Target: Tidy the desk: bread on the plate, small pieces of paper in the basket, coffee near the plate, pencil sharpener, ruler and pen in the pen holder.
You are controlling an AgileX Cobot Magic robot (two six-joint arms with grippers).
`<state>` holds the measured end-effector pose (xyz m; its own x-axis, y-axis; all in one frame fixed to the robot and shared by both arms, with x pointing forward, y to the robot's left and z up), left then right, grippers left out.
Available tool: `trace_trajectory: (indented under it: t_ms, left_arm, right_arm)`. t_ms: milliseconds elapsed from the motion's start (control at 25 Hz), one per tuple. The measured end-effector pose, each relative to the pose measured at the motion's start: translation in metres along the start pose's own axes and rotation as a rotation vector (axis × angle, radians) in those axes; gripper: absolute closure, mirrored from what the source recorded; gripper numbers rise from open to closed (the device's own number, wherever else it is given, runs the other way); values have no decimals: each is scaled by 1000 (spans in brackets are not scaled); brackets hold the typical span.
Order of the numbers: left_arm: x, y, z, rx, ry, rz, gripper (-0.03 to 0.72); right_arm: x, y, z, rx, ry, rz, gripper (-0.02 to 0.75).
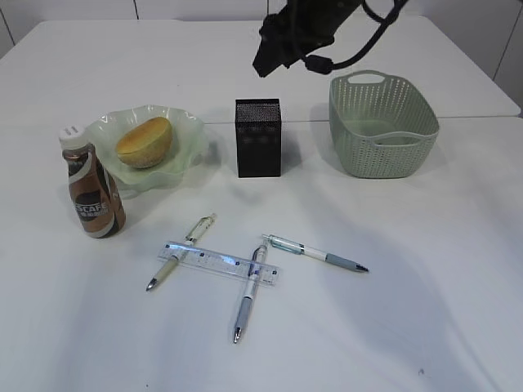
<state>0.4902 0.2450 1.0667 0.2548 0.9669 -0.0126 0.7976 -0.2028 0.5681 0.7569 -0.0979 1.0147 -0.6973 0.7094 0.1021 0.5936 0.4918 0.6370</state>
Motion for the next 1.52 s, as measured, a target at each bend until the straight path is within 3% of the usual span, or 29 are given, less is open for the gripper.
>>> trace_trajectory:
  t_ms: [280,840,960,1000,1200,1320,1360,1520]
  left_arm:
    - [0,-4,0,25,-2,0,222]
    - [-1,-5,0,34,-4,-1,222]
    - [-1,-6,0,36,-4,-1,222]
    - [-1,-7,0,41,-5,-1,222]
    - [-2,-12,0,74,-10,-3,222]
    - [-2,-14,-1,88,-11,-3,222]
    - [-2,-14,-1,90,-12,-3,222]
    - [-2,-15,-1,94,-14,-4,222]
  right_arm:
    - [22,10,-70,-8,-33,-33,291]
    - [53,-18,-141,41,-107,-18,291]
    - [66,-22,-138,62,-85,-64,291]
    - [85,-25,-126,93,-45,-139,291]
    - [130,-29,-94,163,21,-363,291]
    - [137,-30,-84,181,37,-390,291]
    - [147,-37,-61,224,72,-431,291]
    - [146,-54,-19,312,109,-449,291]
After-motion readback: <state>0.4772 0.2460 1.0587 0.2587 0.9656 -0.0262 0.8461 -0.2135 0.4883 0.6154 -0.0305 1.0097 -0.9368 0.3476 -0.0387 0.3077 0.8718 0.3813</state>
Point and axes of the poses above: a point on each arm's last joint axis where the gripper is mounted, z pointing out along that axis toward the gripper, x along the wrist's bending axis when the last joint is at zero, y = z × x, the point moved 7 cm from there along z, pointing out along that axis toward the gripper
